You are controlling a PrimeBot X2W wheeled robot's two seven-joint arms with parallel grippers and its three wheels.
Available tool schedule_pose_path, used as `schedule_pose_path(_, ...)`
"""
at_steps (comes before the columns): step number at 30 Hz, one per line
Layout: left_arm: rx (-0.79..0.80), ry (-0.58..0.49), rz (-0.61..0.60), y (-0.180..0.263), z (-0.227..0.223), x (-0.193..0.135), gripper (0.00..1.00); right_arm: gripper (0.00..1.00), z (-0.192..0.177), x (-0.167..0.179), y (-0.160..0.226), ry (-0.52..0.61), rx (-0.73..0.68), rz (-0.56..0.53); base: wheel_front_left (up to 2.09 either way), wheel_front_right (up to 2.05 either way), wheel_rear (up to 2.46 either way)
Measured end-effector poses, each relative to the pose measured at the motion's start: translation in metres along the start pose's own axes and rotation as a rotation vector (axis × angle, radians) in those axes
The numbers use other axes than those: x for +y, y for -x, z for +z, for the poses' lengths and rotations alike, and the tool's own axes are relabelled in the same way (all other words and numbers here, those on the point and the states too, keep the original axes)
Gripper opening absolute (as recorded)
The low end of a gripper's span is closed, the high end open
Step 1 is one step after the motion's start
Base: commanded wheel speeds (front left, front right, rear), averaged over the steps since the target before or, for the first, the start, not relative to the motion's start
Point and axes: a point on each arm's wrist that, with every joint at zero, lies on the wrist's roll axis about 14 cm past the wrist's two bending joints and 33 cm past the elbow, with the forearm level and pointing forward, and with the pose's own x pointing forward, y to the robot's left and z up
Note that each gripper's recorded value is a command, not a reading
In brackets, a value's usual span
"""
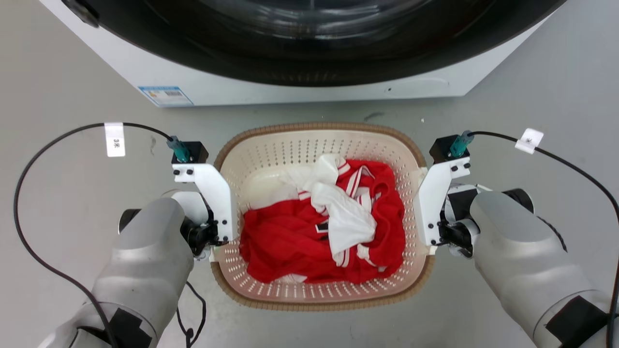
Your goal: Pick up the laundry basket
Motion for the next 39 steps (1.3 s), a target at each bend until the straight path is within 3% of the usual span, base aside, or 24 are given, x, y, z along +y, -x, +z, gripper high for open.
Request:
schedule_pose_path(25, -0.008, -0.048, 0.012, 0.083, -0.034, -0.027, 0.0, 0.0, -0.044, 0.027, 0.081, -0.038, 0.082, 0.016, 0.0, 0.0, 0.0)
schedule_pose_path(39, -0.015, -0.066, 0.013, 0.107, -0.052, -0.034, 0.0, 0.0, -0.056, 0.036, 0.111, -0.024, 0.131, 0.012, 0.0, 0.0, 0.0)
